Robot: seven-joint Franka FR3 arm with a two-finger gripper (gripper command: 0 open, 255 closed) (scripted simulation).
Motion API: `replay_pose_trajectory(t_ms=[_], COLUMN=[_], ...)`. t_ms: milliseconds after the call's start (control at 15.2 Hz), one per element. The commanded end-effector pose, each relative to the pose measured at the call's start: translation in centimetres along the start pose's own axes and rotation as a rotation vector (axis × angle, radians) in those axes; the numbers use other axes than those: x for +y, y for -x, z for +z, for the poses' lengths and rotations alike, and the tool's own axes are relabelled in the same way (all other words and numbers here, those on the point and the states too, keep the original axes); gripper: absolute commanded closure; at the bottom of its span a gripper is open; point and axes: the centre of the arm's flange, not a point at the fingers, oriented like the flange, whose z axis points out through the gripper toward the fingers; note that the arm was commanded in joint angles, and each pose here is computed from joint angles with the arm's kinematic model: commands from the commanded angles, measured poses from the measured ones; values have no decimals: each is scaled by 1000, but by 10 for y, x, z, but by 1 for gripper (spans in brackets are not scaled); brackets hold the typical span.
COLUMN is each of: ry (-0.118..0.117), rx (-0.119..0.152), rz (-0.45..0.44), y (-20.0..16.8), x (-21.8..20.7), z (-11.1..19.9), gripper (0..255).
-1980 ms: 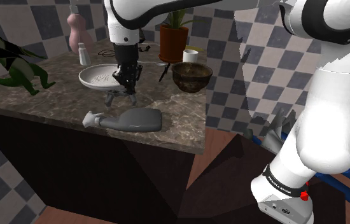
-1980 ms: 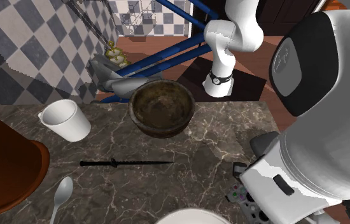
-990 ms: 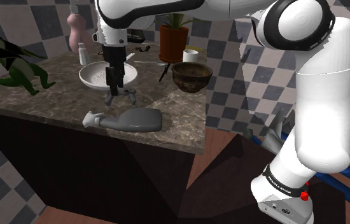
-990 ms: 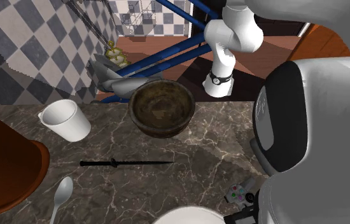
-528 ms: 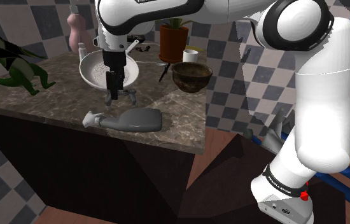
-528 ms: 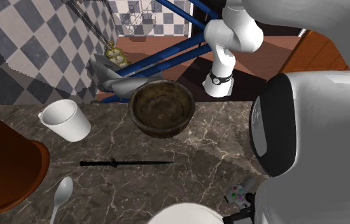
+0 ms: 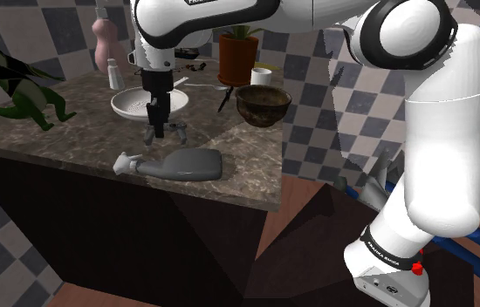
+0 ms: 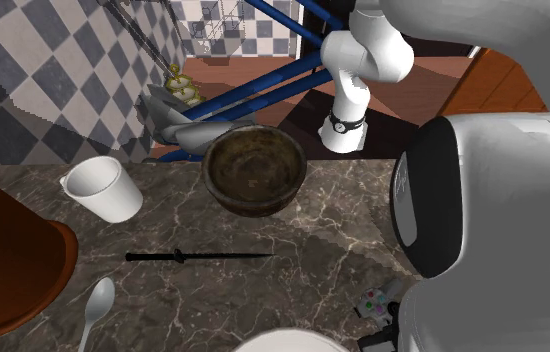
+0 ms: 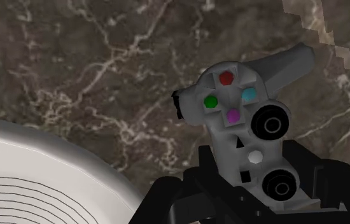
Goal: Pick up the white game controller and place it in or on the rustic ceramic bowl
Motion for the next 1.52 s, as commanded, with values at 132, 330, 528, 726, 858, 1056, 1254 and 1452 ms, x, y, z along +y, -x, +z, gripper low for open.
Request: replay_pose_trajectory(t_ms=[132,330,528,726,858,1056,1254,1452], ry=[0,0,0,0,0,0,0,0], rx=[0,0,0,0,0,0,0,0], rz=[0,0,0,0,0,0,0,0], y=[0,0,0,0,0,0,0,0], x=[0,-1,-4,-6,-8,-10,-13,-15], z=[0,-10,-26,-41,-52,-68,-83,-99], gripper=[255,255,255,255,255,255,255,255])
